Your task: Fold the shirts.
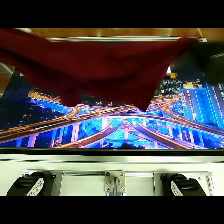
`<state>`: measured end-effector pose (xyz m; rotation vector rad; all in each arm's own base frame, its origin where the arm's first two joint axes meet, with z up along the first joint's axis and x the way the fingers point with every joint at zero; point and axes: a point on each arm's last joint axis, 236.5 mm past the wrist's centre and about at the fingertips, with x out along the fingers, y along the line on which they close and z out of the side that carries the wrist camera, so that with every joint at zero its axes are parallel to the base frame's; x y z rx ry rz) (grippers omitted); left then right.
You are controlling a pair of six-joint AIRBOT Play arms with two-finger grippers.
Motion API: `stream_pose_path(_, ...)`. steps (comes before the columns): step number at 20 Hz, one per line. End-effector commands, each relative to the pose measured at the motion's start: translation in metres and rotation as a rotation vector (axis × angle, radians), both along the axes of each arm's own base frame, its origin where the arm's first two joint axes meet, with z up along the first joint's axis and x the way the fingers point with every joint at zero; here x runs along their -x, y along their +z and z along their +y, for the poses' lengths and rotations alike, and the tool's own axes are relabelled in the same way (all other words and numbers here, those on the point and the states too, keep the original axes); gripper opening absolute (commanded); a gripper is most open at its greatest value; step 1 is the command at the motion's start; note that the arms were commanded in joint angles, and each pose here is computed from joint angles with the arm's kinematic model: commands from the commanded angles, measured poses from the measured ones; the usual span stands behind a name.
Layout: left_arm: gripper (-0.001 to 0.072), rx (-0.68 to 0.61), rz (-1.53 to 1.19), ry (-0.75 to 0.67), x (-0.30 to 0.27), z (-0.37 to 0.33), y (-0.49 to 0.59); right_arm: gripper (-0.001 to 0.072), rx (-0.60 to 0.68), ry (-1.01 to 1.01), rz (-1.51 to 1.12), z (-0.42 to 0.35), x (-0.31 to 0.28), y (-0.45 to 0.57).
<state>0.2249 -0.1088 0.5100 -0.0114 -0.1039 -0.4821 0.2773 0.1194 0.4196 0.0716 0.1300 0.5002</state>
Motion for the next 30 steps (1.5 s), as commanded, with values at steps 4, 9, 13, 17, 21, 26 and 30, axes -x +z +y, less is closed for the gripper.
stream_pose_path(4, 0.0038, -0.004, 0.126, 0.304, 0.031, 0.066, -0.008, 0.0072, 0.106, -0.197, 0.074, -0.051, 0.052, 0.000)
stream_pose_path(9, 0.0038, -0.081, 0.382, 0.342, 0.009, 0.077, -0.077, 0.0072, 0.137, -0.249, 0.169, -0.062, 0.014, -0.024)
stream_pose_path(13, 0.0038, -0.148, 0.733, 0.340, -0.031, 0.082, -0.196, 0.0072, 0.223, -0.226, 0.514, -0.059, -0.068, -0.125)
stream_pose_path(17, 0.0038, -0.223, 1.108, 0.367, -0.069, 0.097, -0.363, 0.0072, 0.275, -0.244, 0.741, -0.061, -0.176, -0.251)
stream_pose_path(21, 0.0038, -0.141, 1.209, 0.420, -0.138, 0.101, -0.456, 0.0072, 0.045, -0.329, 0.647, -0.046, -0.279, -0.307)
stream_pose_path(26, 0.0039, 0.018, 1.237, 0.418, -0.219, 0.086, -0.522, 0.0073, -0.031, -0.357, 0.759, -0.032, -0.304, -0.388)
stream_pose_path(30, 0.0092, 0.174, 1.326, 0.361, -0.234, 0.054, -0.557, 0.0099, -0.017, -0.324, 0.863, -0.005, -0.295, -0.431)
